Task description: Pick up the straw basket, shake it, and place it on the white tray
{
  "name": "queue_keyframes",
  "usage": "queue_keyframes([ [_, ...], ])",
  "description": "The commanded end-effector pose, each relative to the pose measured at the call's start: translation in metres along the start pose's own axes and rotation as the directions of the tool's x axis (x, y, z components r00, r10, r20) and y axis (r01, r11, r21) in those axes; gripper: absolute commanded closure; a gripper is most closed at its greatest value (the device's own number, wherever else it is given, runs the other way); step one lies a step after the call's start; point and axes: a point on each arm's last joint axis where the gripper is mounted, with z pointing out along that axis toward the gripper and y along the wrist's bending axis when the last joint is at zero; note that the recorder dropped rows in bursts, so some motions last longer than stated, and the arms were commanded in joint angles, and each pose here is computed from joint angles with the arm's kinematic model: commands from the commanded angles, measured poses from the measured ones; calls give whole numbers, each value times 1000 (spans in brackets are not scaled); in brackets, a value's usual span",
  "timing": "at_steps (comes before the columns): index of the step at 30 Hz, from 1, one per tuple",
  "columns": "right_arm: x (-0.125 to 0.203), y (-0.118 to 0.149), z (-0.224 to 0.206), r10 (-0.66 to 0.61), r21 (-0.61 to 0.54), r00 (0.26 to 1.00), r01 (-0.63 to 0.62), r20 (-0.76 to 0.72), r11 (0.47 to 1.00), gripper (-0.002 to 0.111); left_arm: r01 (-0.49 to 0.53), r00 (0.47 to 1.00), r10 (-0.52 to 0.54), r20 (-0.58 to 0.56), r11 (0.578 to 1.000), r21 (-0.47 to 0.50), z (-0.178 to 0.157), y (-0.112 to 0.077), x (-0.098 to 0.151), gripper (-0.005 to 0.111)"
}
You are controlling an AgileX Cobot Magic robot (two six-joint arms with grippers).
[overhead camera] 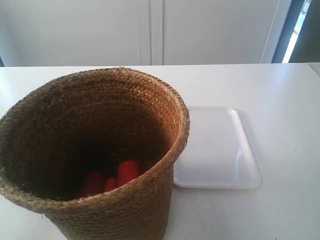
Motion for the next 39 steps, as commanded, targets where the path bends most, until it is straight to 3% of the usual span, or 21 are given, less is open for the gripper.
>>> queue_keyframes([
  [1, 0, 0, 0, -15, 7, 1000, 15, 15, 1000, 108, 9, 1000, -9, 15, 1000, -1, 0, 0, 0, 107],
  [7, -2, 0, 0, -15, 12, 999, 15, 40, 1000, 108, 66, 998, -66, 18, 998, 0, 0, 0, 0, 107],
  [11, -5, -1, 0, -30, 23, 997, 29, 67, 999, 108, 284, 959, -284, 17, 959, 4, 0, 0, 0, 107],
  [14, -8, -2, 0, -31, 30, 995, 28, 99, 999, 108, 375, 927, -375, 17, 927, 5, 0, 0, 0, 107],
  [17, -15, -2, -1, 87, 15, 980, -92, 180, 996, 108, 375, 927, -375, 19, 927, 6, 0, 0, 0, 107],
  [21, -23, -3, -3, 353, -54, 898, -351, 263, 935, 108, 370, 928, -370, 42, 929, 12, 0, 0, -3, 107],
  [25, -24, -4, -4, 385, -64, 882, -382, 274, 922, 108, 369, 926, -370, 75, 929, 21, 0, 0, -6, 107],
  [29, -34, -7, -7, 376, -72, 840, -379, 392, 922, 108, 396, 910, -398, 118, 917, 37, -1, 1, -10, 107],
  [33, -44, -11, -13, 433, -121, 748, -436, 503, 892, 108, 553, 824, -556, 108, 831, 59, -1, 0, -10, 107],
  [34, -45, -12, -14, 477, -149, 717, -472, 508, 869, 108, 625, 771, -629, 96, 777, 68, -1, 0, -9, 107],
  [37, -50, -13, -17, 606, -251, 594, -572, 529, 781, 108, 737, 661, -743, 100, 669, 95, -1, 0, -11, 107],
  [39, -56, -16, -23, 647, -321, 497, -590, 578, 741, 108, 766, 604, -776, 180, 628, 140, -2, 4, -19, 107],
])
